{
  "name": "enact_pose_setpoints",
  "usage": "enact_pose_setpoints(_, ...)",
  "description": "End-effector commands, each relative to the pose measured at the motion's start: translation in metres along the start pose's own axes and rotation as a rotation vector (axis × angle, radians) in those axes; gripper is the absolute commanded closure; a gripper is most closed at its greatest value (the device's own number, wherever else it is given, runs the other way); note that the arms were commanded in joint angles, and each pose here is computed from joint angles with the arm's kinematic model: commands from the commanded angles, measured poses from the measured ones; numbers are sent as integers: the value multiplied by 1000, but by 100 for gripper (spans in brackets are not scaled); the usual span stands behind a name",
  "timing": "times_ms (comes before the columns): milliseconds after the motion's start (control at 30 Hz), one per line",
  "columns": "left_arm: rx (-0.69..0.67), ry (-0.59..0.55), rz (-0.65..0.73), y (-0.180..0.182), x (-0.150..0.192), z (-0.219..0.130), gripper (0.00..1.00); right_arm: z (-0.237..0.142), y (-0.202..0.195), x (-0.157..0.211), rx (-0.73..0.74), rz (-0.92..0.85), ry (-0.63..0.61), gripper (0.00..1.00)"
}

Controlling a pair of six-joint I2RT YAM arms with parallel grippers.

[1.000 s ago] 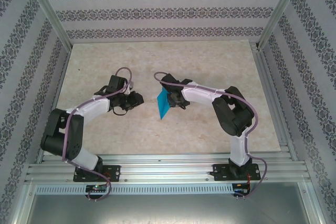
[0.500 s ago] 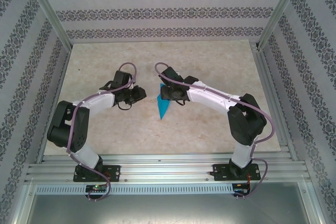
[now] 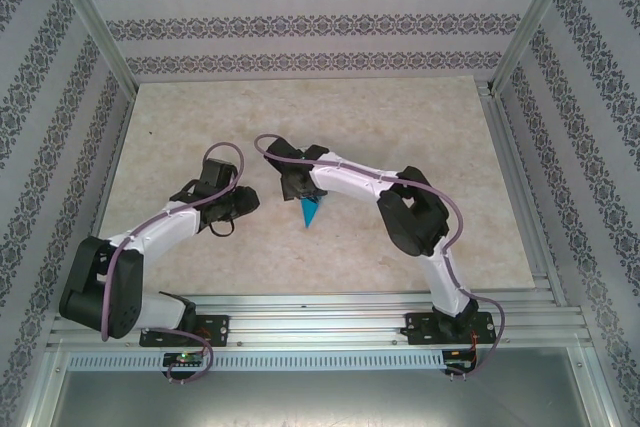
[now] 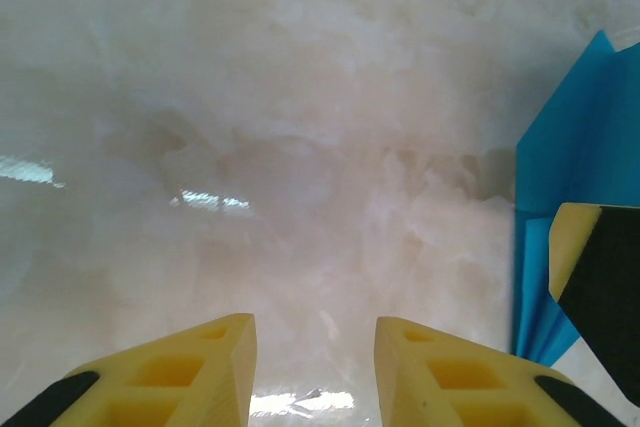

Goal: Fold a paper plane with a square sheet of paper (fold left side to right side)
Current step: Pick up the paper plane at the center of the table.

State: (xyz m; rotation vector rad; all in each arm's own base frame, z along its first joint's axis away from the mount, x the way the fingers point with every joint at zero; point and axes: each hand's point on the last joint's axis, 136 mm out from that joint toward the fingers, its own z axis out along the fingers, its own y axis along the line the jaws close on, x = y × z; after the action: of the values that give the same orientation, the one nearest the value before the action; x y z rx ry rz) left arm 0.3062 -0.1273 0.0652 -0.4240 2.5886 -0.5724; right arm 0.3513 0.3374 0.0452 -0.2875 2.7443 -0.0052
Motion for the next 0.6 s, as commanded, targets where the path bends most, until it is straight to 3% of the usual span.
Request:
enact_pose_setpoints(0,-43,-21,9,11,1,-6,60,0,-4,6,71,-37,17,37)
enact_pose_setpoints(267,-68,-30,14,17,2,-10,46,12,-7,13,132,-85,49,37)
enact_pose_setpoints(567,-76,-29,13,19,4,-11,43,8,-14,12,162,-100,48,44)
